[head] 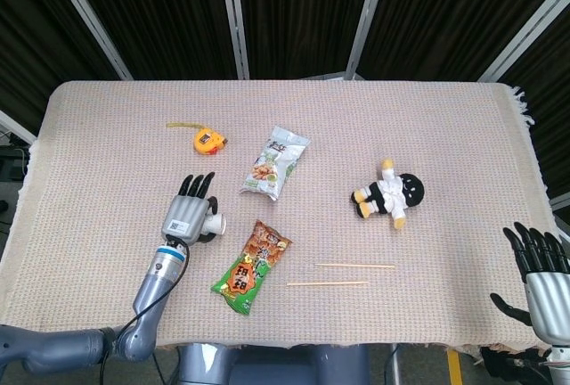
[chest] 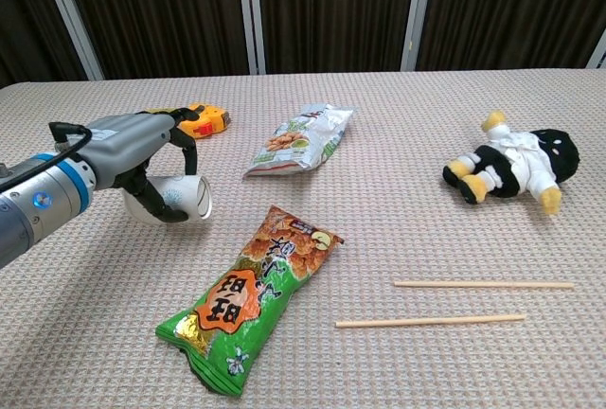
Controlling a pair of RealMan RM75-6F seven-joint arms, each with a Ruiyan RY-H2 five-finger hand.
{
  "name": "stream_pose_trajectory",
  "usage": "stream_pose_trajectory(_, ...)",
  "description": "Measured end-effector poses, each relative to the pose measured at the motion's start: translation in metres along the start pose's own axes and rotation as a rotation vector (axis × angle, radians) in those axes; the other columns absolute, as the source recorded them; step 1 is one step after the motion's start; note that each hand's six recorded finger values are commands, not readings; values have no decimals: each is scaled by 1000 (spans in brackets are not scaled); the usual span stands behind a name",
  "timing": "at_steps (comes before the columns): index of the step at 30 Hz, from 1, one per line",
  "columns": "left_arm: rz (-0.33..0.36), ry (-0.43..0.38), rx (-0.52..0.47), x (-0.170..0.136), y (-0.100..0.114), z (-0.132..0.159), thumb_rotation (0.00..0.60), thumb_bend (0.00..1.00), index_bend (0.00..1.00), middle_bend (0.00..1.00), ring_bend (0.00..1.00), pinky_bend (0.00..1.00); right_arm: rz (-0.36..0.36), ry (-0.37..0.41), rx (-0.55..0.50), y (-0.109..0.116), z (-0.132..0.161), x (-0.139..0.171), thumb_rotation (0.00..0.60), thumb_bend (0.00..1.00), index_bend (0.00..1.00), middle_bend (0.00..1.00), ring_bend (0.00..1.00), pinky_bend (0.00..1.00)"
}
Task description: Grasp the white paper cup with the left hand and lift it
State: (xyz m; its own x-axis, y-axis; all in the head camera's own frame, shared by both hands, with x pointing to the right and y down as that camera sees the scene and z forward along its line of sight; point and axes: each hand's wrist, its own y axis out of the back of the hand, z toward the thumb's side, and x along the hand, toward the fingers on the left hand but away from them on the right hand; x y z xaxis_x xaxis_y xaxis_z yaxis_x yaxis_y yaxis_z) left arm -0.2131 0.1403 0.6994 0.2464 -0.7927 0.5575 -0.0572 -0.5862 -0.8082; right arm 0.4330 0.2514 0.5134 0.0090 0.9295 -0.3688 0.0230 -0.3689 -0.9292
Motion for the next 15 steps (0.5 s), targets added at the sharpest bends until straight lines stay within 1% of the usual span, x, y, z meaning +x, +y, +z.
stream_pose_trajectory(3, 6, -10, -142, -3, 3, 2, 600, 115, 464, 0, 0, 0, 3, 1, 3, -1, 1, 0, 600, 61, 0, 0, 0, 0)
stream_pose_trajectory(7, -3, -38, -364, -7, 1, 4, 600, 116, 460, 0, 0, 0, 6, 1, 5, -2, 1, 0, 600, 61, 0, 0, 0, 0)
stream_pose_trajectory(10, -3, -71, -484, -10, -3, 2, 600, 117, 459, 0, 0, 0, 8, 0, 7, -2, 1, 0, 600, 62, 0, 0, 0, 0)
stream_pose_trajectory(13, -5, -102, -544, -11, -10, -5, 600, 116, 459, 0, 0, 0, 10, 0, 9, -3, 1, 0, 600, 60, 0, 0, 0, 0)
stream_pose_trajectory(15, -12, -115, -557, -13, -16, -11, 600, 116, 459, 0, 0, 0, 12, -1, 10, -3, 1, -1, 600, 60, 0, 0, 0, 0)
